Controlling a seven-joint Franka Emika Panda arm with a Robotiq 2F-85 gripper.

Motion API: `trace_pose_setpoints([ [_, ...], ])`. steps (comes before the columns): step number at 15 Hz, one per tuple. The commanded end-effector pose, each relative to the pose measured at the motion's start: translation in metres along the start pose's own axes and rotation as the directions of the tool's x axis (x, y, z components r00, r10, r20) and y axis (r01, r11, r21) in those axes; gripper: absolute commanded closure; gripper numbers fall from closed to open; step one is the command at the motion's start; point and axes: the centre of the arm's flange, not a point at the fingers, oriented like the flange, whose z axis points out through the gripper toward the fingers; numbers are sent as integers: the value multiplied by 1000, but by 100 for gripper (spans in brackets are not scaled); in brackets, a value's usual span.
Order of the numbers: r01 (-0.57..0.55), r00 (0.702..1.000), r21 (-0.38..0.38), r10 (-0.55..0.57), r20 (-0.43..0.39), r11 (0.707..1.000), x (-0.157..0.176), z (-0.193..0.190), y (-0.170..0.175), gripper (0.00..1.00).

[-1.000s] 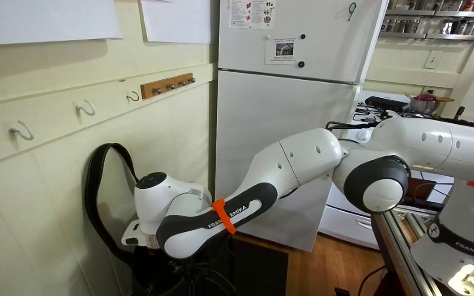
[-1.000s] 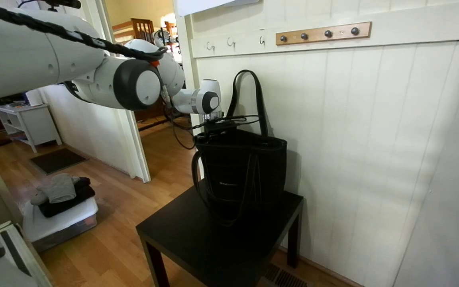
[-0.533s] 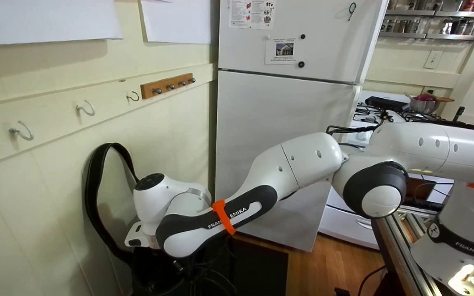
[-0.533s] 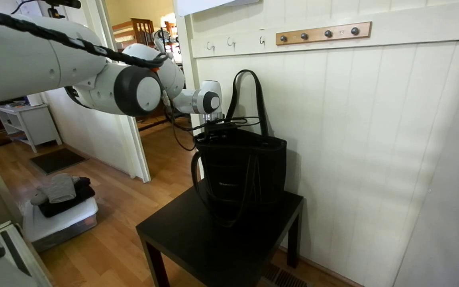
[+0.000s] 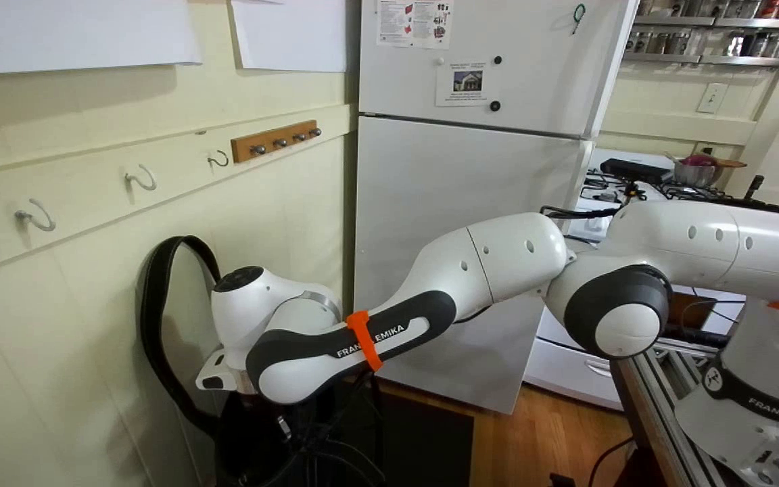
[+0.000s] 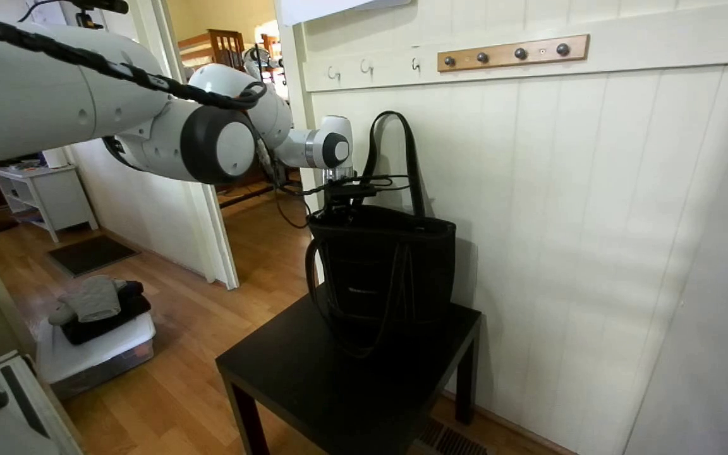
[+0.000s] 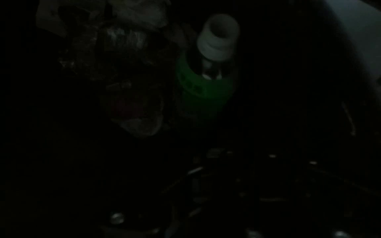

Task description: Pick up the bottle and put it in the bag

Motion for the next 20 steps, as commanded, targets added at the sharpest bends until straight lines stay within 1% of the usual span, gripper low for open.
trace_pose_setpoints([
  [1,-12,997,-12,11,-74,1000,20,-10,16,66],
  [2,-18,996,-15,16,-91,1000,21,-11,16,65],
  [3,-23,994,-16,21,-104,1000,23,-11,16,59],
  [6,-23,990,-24,20,-136,999,31,-11,14,35],
  [8,-25,987,-37,19,-160,999,35,-9,14,21],
  [9,-24,985,-46,16,-174,999,38,-7,15,13],
  [11,-18,981,-65,5,-195,998,43,-2,15,1],
  [14,-16,980,-69,2,-199,997,48,12,17,0],
  [20,-15,986,-53,6,-168,998,44,37,16,0],
])
